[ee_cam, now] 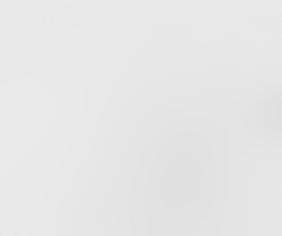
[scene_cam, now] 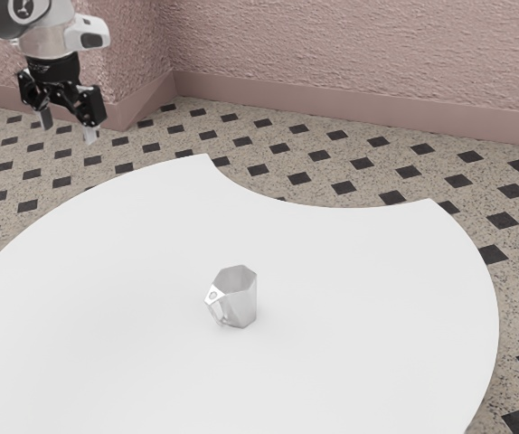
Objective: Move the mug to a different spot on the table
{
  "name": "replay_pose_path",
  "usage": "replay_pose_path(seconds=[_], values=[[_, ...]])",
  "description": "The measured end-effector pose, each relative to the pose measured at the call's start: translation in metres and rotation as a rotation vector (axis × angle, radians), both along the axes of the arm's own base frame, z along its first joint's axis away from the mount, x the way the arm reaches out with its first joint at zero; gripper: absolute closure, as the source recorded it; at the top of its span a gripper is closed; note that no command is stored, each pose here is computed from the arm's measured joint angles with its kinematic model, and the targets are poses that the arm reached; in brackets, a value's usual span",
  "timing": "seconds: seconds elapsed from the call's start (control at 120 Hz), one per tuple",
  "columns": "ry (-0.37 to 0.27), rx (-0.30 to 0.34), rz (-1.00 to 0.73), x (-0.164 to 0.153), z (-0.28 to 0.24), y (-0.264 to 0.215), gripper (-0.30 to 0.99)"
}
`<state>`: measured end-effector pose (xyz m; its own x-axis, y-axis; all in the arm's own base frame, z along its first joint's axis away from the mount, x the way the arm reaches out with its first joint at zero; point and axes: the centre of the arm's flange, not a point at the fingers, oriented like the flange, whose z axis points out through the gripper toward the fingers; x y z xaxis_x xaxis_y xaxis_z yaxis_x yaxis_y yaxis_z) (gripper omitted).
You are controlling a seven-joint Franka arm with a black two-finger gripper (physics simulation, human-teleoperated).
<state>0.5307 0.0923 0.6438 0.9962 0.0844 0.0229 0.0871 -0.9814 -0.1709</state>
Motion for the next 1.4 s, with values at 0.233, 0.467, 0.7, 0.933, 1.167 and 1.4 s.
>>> replay_pose_path(seconds=[0.233, 0.467, 0.7, 0.933, 1.167, 1.4], values=[[0.019, -0.007, 0.024, -0.009, -0.011, 0.008, 0.00], [0.153, -0.030, 0.032, -0.025, -0.075, 0.006, 0.00], [0.258, -0.065, 0.031, -0.038, -0.149, -0.001, 0.00], [0.152, -0.227, 0.057, -0.045, -0.233, -0.024, 0.00], [0.097, -0.310, 0.016, -0.047, -0.269, -0.072, 0.00], [0.056, -0.366, -0.004, -0.066, -0.312, -0.116, 0.00]])
